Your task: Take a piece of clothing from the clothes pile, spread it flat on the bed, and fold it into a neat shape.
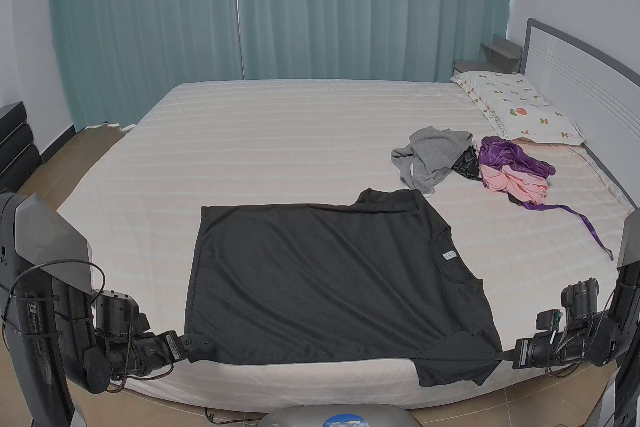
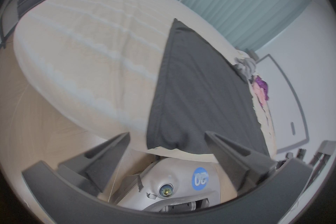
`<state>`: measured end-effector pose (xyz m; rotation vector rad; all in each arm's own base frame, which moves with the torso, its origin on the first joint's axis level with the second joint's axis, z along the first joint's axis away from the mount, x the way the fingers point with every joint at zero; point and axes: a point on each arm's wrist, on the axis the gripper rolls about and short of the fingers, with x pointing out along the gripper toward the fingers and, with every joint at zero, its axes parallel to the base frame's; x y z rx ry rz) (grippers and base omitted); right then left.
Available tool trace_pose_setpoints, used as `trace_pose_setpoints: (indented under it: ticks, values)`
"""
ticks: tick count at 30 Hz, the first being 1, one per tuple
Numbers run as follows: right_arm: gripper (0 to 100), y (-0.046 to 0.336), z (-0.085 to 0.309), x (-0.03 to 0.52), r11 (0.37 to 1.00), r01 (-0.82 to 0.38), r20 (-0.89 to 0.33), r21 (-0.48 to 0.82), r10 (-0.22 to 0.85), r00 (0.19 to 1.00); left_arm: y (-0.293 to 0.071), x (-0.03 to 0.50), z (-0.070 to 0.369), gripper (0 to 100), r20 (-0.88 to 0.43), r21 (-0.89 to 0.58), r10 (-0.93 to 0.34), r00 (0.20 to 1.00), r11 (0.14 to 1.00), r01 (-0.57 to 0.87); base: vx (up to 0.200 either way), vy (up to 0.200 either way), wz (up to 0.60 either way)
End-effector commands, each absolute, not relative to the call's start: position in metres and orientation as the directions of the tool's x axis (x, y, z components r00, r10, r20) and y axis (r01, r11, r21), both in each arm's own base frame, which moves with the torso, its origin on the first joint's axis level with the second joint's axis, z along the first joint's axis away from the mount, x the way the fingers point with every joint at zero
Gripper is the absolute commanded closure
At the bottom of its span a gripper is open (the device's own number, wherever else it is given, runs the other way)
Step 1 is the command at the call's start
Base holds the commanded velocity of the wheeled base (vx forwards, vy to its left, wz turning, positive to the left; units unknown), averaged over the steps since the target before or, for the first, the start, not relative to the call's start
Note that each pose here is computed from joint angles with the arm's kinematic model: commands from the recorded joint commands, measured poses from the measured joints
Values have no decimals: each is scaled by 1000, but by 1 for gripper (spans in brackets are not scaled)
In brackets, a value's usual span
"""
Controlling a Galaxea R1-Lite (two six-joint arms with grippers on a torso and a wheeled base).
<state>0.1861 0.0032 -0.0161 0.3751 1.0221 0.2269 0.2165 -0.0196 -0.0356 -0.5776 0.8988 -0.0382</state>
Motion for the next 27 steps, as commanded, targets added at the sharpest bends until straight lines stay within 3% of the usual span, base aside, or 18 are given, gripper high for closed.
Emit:
trace_pose_setpoints:
  ticks: [1,9,23,24,27]
  values:
    - [100,4,-18,182,913,-9,-791,409,359,495,-10,216,-45,0,-714,-469,-319,623,879,-87,0,0,0]
    - [100,4,-18,183,912,-12,-789,411,362,496,-15,221,-61,0,-697,-417,-378,609,905,85,0,0,0]
    - [100,7,-18,183,911,-25,-787,411,368,495,-25,232,-66,0,-681,-397,-393,617,907,141,0,0,0]
    - [100,7,-18,183,912,-24,-787,409,367,495,-25,232,-67,100,-682,-397,-393,616,907,140,0,0,0]
    - [100,6,-18,184,911,-22,-784,411,366,501,-25,230,-66,100,-686,-397,-393,612,907,138,0,0,0]
